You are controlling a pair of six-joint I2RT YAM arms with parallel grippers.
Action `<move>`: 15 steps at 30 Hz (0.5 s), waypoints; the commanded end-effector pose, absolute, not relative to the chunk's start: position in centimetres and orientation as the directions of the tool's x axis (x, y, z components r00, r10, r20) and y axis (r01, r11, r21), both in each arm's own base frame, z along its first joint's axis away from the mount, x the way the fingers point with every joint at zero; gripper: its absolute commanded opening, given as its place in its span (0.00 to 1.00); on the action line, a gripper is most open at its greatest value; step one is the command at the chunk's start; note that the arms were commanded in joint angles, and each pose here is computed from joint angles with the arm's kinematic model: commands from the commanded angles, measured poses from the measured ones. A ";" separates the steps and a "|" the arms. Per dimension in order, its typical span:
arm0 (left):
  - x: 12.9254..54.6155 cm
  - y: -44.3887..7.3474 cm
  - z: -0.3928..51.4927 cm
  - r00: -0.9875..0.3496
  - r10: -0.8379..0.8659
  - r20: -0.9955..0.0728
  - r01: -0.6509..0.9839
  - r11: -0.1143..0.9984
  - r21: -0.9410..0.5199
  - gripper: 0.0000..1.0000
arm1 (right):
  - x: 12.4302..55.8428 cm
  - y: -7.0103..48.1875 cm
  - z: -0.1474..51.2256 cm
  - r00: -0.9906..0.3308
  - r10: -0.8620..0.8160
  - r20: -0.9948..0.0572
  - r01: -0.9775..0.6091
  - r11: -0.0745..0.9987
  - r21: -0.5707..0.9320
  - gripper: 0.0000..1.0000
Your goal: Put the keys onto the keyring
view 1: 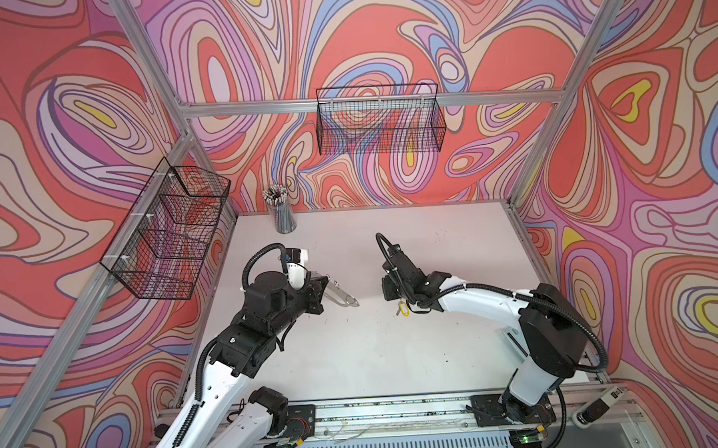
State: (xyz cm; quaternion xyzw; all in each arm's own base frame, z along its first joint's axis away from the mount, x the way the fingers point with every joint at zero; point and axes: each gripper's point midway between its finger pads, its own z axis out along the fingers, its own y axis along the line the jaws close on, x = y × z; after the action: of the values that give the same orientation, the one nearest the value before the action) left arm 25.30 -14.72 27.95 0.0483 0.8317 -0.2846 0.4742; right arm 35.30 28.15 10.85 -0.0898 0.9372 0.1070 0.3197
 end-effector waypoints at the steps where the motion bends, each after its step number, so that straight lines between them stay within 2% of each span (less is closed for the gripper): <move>1: 25.1 -15.3 29.5 -0.512 -0.198 -0.836 0.404 0.804 -0.437 0.00 | 32.2 25.8 7.2 -0.910 -0.237 -0.341 -0.279 0.957 0.080 0.27; 8: 24.8 -16.2 29.5 -0.535 -0.185 -0.824 0.437 0.774 -0.457 0.00 | 32.5 25.4 6.6 -0.939 -0.325 -0.116 -0.333 0.941 0.059 0.20; 11: 24.7 -16.3 29.6 -0.539 -0.182 -0.822 0.445 0.768 -0.461 0.00 | 32.8 25.0 5.9 -0.940 -0.335 -0.063 -0.338 0.940 0.044 0.16; 15: 24.6 -16.6 29.6 -0.547 -0.181 -0.817 0.452 0.758 -0.470 0.00 | 33.1 24.6 5.1 -0.944 -0.329 -0.011 -0.329 0.943 0.042 0.17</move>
State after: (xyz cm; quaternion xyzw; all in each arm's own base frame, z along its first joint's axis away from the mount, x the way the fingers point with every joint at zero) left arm 24.48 -16.22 27.98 0.0757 0.8281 -0.3213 0.4530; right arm 34.49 25.87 5.40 -0.1575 0.9854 0.0358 0.0538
